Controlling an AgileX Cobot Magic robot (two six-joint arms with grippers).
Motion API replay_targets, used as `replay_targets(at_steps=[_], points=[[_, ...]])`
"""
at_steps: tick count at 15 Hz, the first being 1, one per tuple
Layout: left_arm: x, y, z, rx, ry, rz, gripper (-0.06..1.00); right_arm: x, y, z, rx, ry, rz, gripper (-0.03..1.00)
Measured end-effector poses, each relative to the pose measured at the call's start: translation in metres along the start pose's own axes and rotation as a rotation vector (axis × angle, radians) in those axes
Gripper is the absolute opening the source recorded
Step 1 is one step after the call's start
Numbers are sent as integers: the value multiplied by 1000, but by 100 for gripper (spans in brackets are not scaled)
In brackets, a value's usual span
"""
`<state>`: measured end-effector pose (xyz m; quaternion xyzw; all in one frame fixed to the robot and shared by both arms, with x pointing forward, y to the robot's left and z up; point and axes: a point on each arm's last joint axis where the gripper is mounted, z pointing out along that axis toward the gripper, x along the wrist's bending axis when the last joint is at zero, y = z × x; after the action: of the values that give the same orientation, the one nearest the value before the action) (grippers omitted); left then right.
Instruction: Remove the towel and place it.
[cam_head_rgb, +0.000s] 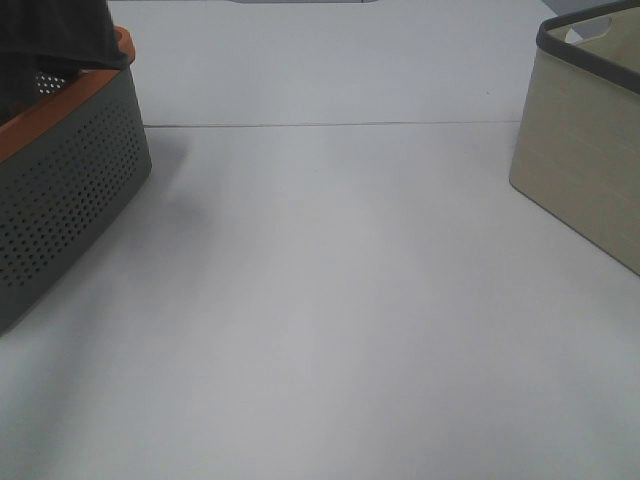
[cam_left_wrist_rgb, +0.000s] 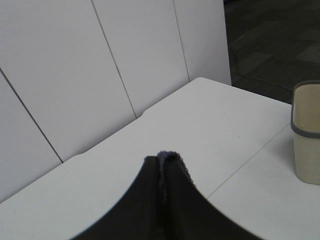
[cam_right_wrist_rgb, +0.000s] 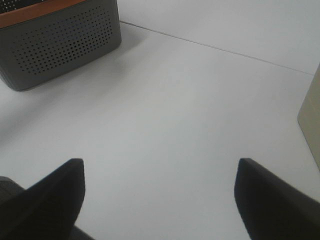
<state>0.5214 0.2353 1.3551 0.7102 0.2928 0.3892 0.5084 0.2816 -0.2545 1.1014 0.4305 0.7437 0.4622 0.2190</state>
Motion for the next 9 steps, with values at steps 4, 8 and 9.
replay_targets(at_steps=[4,8,9], points=[[-62,-16,88,140,-30,118,0,-17,13,24,25,-10,-4,73],[-108,-27,127,182,-76,145,0,-30,23,47,30,8,2,73],[-117,-29,136,179,-95,149,0,-34,25,54,38,16,15,73]])
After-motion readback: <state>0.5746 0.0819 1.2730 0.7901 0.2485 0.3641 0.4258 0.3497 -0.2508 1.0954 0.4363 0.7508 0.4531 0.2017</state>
